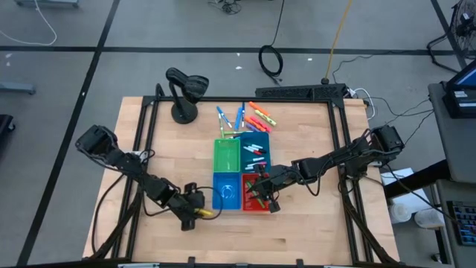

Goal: Pick & Place Markers
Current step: Put the yellow pen into the red bin

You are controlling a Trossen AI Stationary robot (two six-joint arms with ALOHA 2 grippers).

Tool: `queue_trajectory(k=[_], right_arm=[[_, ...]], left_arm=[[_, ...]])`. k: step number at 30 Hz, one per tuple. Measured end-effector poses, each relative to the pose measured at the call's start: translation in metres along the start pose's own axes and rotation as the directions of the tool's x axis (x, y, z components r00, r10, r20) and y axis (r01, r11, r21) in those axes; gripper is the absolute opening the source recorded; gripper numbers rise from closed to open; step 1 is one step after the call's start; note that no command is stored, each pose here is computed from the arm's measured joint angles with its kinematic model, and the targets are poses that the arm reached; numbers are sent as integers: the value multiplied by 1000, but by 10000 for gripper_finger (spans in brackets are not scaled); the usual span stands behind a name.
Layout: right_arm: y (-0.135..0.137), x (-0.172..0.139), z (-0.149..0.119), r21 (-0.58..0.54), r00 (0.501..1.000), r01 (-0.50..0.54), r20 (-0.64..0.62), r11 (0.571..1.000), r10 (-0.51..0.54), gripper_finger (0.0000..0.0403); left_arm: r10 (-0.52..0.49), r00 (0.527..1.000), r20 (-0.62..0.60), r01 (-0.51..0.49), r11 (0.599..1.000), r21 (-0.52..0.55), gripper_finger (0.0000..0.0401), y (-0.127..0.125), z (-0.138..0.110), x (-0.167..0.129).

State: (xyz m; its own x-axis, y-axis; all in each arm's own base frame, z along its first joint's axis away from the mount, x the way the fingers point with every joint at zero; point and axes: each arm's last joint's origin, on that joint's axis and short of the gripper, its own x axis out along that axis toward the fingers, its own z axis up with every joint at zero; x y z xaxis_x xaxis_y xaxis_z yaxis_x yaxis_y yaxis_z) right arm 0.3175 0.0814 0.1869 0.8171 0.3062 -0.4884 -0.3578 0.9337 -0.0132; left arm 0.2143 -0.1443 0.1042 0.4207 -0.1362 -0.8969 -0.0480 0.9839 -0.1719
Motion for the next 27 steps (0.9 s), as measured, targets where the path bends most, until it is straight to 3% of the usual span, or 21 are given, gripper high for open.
queue_trajectory(k=[7,12,19,25,27], right_arm=[[0,0,0,0,1000,0,0,1000,0,91],[0,0,0,0,1000,0,0,1000,0,91],[0,0,1,0,1000,1,6,1000,-1,91],[0,0,1,0,1000,1,6,1000,-1,91],[0,0,1,0,1000,1,6,1000,-1,91]], left_arm=[[-12,999,48,4,986,168,218,-3,2,1],[-16,997,76,-1,978,208,200,0,5,-11],[18,988,152,-50,977,207,166,6,7,-55],[-58,990,125,26,969,246,145,1,-3,-78],[-49,997,59,33,966,258,141,1,-10,-78]])
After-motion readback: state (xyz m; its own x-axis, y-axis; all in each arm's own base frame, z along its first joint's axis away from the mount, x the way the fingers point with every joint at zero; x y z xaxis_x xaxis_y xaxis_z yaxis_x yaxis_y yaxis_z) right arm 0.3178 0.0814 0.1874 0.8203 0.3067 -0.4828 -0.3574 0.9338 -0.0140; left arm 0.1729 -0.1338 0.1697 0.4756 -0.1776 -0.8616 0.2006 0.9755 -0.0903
